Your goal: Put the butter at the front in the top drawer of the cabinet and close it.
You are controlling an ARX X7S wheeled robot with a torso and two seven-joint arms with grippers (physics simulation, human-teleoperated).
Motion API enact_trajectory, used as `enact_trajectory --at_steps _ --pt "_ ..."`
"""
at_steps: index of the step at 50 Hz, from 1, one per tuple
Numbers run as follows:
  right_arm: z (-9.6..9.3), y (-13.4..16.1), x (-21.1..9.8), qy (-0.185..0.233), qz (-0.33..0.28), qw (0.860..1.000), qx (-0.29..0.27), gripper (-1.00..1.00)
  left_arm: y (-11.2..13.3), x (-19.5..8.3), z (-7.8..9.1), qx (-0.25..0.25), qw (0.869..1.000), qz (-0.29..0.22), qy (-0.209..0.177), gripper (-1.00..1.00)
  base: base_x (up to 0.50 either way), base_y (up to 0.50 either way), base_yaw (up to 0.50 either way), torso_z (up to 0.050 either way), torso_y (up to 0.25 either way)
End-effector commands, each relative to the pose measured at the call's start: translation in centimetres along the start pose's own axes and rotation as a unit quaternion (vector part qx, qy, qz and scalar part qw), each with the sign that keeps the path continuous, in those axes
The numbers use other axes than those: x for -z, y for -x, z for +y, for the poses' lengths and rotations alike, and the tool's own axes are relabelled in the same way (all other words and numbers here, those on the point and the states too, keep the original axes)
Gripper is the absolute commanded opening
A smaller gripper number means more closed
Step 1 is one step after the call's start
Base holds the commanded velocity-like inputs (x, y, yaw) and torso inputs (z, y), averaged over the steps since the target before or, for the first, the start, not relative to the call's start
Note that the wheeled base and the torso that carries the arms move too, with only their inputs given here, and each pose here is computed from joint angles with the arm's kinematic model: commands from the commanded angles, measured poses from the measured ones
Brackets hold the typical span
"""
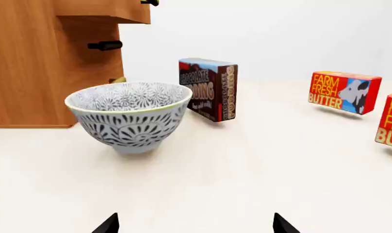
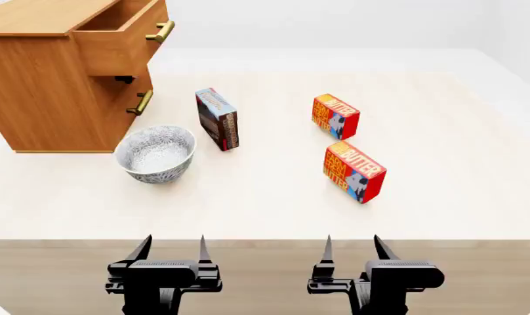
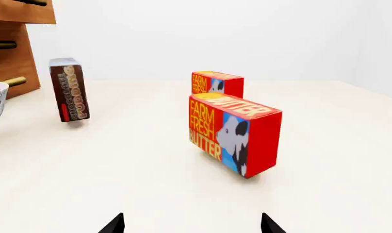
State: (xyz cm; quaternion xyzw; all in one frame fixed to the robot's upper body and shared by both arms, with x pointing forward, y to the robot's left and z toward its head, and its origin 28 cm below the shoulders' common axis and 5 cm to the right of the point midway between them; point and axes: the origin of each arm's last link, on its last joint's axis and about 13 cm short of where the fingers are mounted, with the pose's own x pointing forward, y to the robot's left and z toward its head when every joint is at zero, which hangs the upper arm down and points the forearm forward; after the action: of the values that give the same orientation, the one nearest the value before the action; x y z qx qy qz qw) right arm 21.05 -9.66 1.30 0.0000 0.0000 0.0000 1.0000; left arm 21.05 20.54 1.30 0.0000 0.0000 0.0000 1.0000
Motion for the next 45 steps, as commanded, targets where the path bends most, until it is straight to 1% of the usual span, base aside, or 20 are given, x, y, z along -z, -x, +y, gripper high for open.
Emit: enact_trajectory --at_steps 1,3,7,10,11,12,15,17,20,23,25,27,29,31,34,37,39,42,45 --pt "0.0 0.0 -0.1 0.005 -0.012 1.000 0.001 1.00 0.0 -0.2 0.0 0.001 1.000 -0.009 -0.002 1.00 0.00 0.00 0.00 0.000 0.000" --pt "0.0 0.1 -0.5 0.010 -0.033 0.999 0.001 1.00 -0.1 -0.6 0.0 0.002 1.000 -0.028 -0.010 1.00 0.00 0.00 0.00 0.000 0.000" --pt "0.0 0.2 -1.6 0.012 -0.084 0.996 0.002 1.00 -0.4 -2.3 -0.1 0.007 0.995 -0.092 -0.033 1.00 0.00 0.00 0.00 0.000 0.000" --pt "0.0 0.0 -3.2 0.047 -0.113 0.992 0.027 1.00 -0.9 -4.0 -0.4 -0.020 0.987 -0.133 -0.088 1.00 0.00 0.00 0.00 0.000 0.000" --pt "0.0 -0.1 -3.8 0.061 -0.119 0.990 0.038 1.00 -1.1 -4.6 -0.5 -0.029 0.985 -0.140 -0.093 1.00 0.00 0.00 0.00 0.000 0.000" --pt "0.1 -0.3 -4.5 0.078 -0.128 0.987 0.049 1.00 -1.3 -5.4 -0.6 -0.032 0.985 -0.145 -0.089 1.00 0.00 0.00 0.00 0.000 0.000" --pt "0.3 -0.8 -7.0 0.113 -0.155 0.979 0.072 1.00 -2.1 -7.8 -0.8 -0.042 0.981 -0.163 -0.094 1.00 0.00 0.00 0.00 0.000 0.000" --pt "0.4 -1.0 -8.4 0.132 -0.159 0.975 0.083 1.00 -2.5 -9.3 -1.0 -0.048 0.981 -0.162 -0.100 1.00 0.00 0.00 0.00 0.000 0.000" --pt "0.5 -1.2 -11.3 0.153 -0.164 0.971 0.086 1.00 -2.8 -11.9 -1.0 -0.028 0.983 -0.157 -0.094 1.00 0.00 0.00 0.00 0.000 0.000" --pt "0.3 -1.6 -14.8 0.169 -0.163 0.968 0.093 1.00 -3.2 -14.8 -1.0 0.000 0.985 -0.141 -0.103 1.00 0.00 0.00 0.00 0.000 0.000" --pt "0.0 -1.9 -17.0 0.165 -0.153 0.971 0.082 1.00 -3.4 -16.5 -1.1 0.028 0.988 -0.116 -0.095 1.00 0.00 0.00 0.00 0.000 0.000" --pt "-0.3 -2.2 -19.6 0.145 -0.136 0.978 0.054 1.00 -3.8 -18.8 -1.0 0.062 0.990 -0.082 -0.096 1.00 0.00 0.00 0.00 0.000 0.000" --pt "-0.6 -2.5 -21.9 0.134 -0.129 0.982 0.037 1.00 -4.2 -20.9 -0.9 0.078 0.990 -0.072 -0.094 1.00 0.00 0.00 0.00 0.000 0.000" --pt "-0.8 -2.7 -23.9 0.132 -0.127 0.982 0.034 1.00 -4.6 -22.9 -0.7 0.081 0.991 -0.067 -0.086 1.00 0.00 0.00 0.00 0.000 0.000" --pt "-1.1 -3.0 -27.2 0.145 -0.124 0.981 0.022 1.00 -5.3 -26.5 -0.4 0.072 0.992 -0.064 -0.078 1.00 0.00 0.00 0.00 0.000 0.000" --pt "-1.5 -3.6 -29.7 0.154 -0.112 0.981 0.015 1.00 -6.0 -29.6 -0.1 0.053 0.994 -0.058 -0.078 1.00 0.00 0.00 0.00 0.000 0.000" --pt "-1.6 -3.9 -30.9 0.156 -0.100 0.983 0.001 1.00 -6.6 -31.5 0.1 0.041 0.993 -0.067 -0.092 1.00 0.00 0.00 0.00 0.000 0.000" --pt "-1.9 -4.3 -32.8 0.136 -0.081 0.987 -0.017 1.00 -7.2 -34.6 0.2 0.040 0.992 -0.075 -0.097 1.00 0.00 0.00 0.00 0.000 0.000" --pt "-2.3 -4.7 -34.5 0.120 -0.077 0.990 -0.013 1.00 -7.5 -37.3 0.4 0.044 0.991 -0.079 -0.098 1.00 0.00 0.00 0.00 0.000 0.000"
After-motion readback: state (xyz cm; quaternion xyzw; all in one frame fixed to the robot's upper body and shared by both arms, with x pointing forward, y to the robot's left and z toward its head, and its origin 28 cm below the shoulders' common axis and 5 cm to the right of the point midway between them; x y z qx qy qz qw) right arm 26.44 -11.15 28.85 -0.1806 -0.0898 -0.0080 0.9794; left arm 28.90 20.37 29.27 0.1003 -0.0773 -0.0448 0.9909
